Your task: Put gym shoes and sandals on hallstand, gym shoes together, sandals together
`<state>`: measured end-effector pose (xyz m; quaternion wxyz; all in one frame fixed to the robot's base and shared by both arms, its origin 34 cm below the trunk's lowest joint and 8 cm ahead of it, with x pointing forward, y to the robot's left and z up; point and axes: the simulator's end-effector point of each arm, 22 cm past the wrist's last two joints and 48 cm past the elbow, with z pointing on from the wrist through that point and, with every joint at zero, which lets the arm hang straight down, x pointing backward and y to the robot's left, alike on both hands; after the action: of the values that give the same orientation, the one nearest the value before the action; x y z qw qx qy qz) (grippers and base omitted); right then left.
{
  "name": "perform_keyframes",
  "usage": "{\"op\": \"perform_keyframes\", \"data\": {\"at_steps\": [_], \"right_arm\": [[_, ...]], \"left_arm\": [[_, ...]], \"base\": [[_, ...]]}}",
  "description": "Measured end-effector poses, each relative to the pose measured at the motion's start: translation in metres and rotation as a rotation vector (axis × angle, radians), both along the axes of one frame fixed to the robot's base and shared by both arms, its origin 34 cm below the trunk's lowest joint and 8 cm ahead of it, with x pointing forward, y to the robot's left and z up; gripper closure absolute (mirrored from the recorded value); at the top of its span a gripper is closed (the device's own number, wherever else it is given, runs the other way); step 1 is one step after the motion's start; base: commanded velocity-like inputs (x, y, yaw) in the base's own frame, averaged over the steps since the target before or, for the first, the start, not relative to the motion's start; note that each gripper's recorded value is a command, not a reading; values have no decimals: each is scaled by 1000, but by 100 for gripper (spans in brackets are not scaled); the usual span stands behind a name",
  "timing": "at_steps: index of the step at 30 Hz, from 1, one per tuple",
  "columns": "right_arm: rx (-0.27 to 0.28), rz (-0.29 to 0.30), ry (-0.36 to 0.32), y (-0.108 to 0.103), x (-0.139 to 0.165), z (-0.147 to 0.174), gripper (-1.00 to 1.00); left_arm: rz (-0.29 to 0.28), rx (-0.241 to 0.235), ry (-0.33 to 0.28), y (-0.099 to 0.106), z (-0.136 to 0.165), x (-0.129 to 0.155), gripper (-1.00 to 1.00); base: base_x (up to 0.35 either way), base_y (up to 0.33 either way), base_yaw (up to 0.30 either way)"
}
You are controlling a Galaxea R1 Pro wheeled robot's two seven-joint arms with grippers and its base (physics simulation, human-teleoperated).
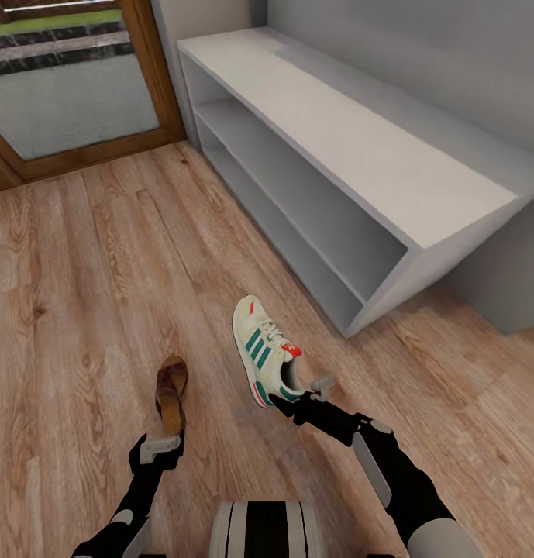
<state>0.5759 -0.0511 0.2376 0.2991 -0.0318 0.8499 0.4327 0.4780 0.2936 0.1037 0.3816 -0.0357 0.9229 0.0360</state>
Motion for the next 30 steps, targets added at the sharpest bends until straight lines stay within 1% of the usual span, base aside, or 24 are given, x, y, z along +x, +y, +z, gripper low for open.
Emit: {"op": "perform_keyframes", "data": {"at_steps": [6,12,22,30], "right_arm": [[0,0,0,0,0,0,100],[0,0,0,0,0,0,100],[0,0,2,0,-1,-1,100],[-2,-3,39,-1,-10,-21,100]], "left_arm": [[0,0,-1,0,0,0,-100],[-1,0,-1,0,0,0,-100],[-2,0,1,0,-1,-1,-100],[0,0,40,0,-16,-16,-100]], "base": [[122,-101,-28],[15,-12,0],[1,-1,54],[0,0,1]]}}
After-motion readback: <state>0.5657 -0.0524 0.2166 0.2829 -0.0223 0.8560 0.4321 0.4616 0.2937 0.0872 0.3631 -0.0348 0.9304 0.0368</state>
